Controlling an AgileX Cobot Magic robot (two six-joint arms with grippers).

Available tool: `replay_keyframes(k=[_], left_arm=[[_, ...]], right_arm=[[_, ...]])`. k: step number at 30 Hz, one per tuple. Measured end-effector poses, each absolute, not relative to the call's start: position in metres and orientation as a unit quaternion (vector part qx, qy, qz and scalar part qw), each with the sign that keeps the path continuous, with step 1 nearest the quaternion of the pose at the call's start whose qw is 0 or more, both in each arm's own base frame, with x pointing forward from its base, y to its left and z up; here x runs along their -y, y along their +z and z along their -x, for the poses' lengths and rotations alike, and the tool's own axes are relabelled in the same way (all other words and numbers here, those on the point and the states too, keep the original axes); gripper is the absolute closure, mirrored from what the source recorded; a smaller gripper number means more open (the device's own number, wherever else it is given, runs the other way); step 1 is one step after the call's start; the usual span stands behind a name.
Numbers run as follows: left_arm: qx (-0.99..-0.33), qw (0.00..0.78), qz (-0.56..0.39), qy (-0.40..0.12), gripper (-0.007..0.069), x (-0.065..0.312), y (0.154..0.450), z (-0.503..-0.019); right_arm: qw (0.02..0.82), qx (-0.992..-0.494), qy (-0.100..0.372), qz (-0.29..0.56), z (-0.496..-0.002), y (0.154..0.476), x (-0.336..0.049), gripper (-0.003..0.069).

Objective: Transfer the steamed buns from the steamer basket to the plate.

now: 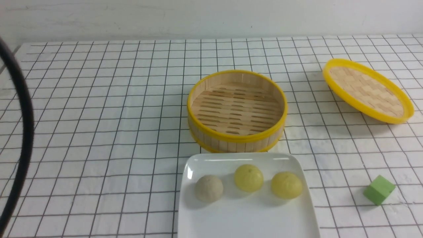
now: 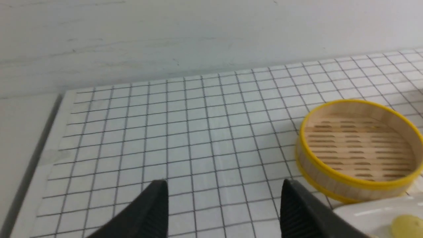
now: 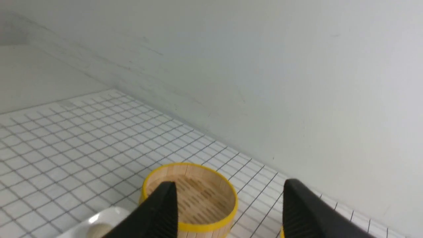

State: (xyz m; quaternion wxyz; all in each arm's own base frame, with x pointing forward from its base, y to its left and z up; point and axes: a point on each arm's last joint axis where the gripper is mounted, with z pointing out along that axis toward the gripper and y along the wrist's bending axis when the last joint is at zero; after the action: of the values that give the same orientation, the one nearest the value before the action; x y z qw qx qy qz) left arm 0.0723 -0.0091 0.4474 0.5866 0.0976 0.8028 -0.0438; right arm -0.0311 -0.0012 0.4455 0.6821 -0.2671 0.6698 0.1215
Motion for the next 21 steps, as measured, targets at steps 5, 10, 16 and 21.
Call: replay_keyframes(k=[5, 10, 16, 21], left_arm=[[-0.798, 0.585, -0.126, -0.071, 0.0204, 0.007, 0.446, -0.056], [-0.808, 0.57, -0.132, -0.076, 0.0208, 0.006, 0.443, -0.051], [-0.817, 0.553, -0.143, -0.079, 0.0211, 0.007, 0.44, -0.049], [-0.817, 0.548, -0.158, -0.08, 0.0211, 0.009, 0.439, -0.048]], right_arm=[[0.68, -0.667, 0.144, 0.269, 0.048, 0.397, 0.005, 0.0228], [0.708, -0.644, 0.158, 0.244, 0.043, 0.359, 0.004, 0.0228], [0.682, -0.675, 0.145, 0.241, 0.021, 0.333, -0.003, 0.0231], [0.651, -0.704, 0.14, 0.247, 0.008, 0.309, -0.009, 0.0231]])
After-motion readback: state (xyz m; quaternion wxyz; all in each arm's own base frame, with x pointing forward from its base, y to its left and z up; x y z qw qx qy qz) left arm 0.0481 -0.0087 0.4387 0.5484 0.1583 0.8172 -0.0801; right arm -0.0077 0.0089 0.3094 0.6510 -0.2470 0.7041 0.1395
